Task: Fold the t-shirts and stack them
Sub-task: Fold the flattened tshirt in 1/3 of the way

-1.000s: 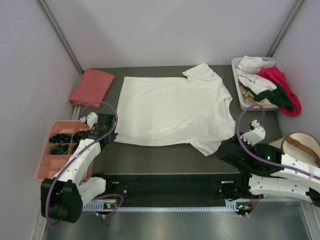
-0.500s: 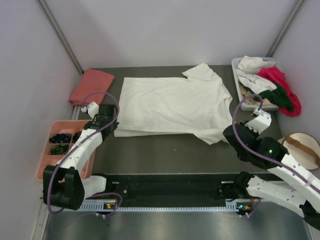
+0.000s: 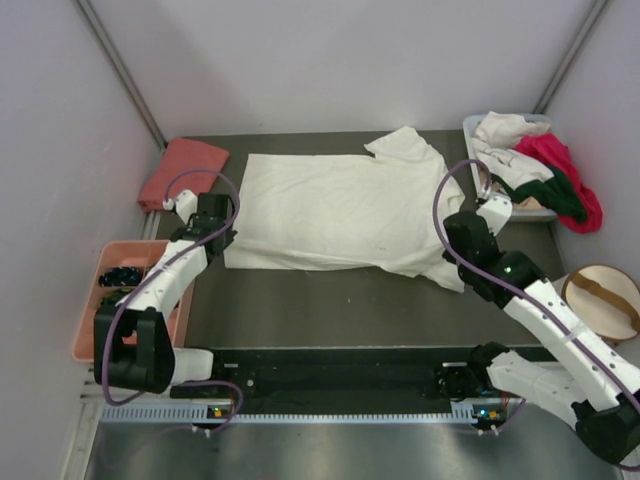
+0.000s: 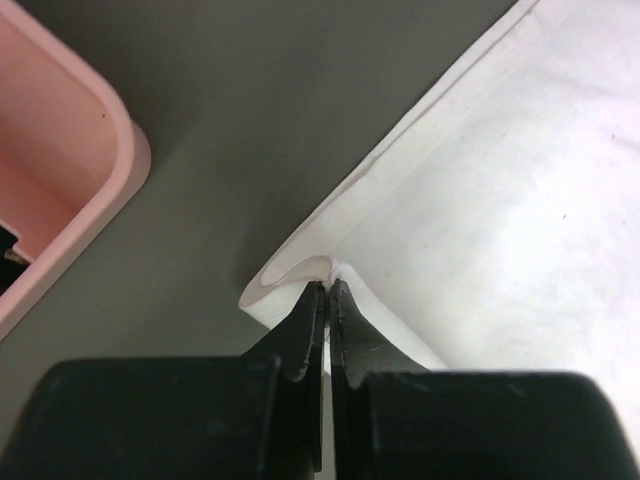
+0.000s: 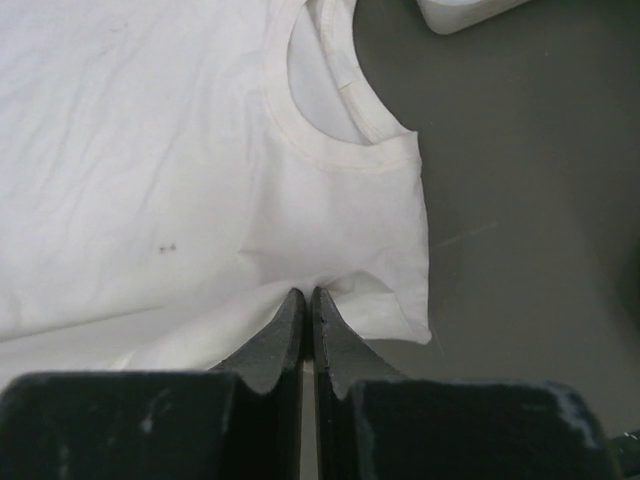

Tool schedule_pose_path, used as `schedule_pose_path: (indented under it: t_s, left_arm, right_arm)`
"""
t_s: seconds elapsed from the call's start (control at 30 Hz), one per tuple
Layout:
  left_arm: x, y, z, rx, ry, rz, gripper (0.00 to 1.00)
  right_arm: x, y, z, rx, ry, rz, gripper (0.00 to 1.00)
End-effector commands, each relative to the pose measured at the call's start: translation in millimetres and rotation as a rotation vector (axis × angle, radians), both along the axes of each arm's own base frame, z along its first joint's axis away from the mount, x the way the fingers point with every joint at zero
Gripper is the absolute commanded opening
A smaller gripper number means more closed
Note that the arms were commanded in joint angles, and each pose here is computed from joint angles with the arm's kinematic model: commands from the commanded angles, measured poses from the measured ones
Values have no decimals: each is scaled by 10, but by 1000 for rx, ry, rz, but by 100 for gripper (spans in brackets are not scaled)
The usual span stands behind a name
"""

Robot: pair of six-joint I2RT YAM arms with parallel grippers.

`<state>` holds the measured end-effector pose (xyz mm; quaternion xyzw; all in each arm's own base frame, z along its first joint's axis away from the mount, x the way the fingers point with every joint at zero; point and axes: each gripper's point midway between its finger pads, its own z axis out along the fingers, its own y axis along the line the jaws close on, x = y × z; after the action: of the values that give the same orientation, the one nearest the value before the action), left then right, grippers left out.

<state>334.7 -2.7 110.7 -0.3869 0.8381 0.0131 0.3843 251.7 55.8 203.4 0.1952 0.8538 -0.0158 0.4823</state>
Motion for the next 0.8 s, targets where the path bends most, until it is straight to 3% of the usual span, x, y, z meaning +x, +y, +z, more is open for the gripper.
schedule_pose_path:
  t_s: [0.0,0.77]
  left_arm:
    - [350,108,305,19,-113,38,0]
    - [725,-17,-31,-28,-68,11,0]
  right_arm:
    - [257,131,67,39,-46,53,0]
    - [1094,-109,-204,63,3,6,0]
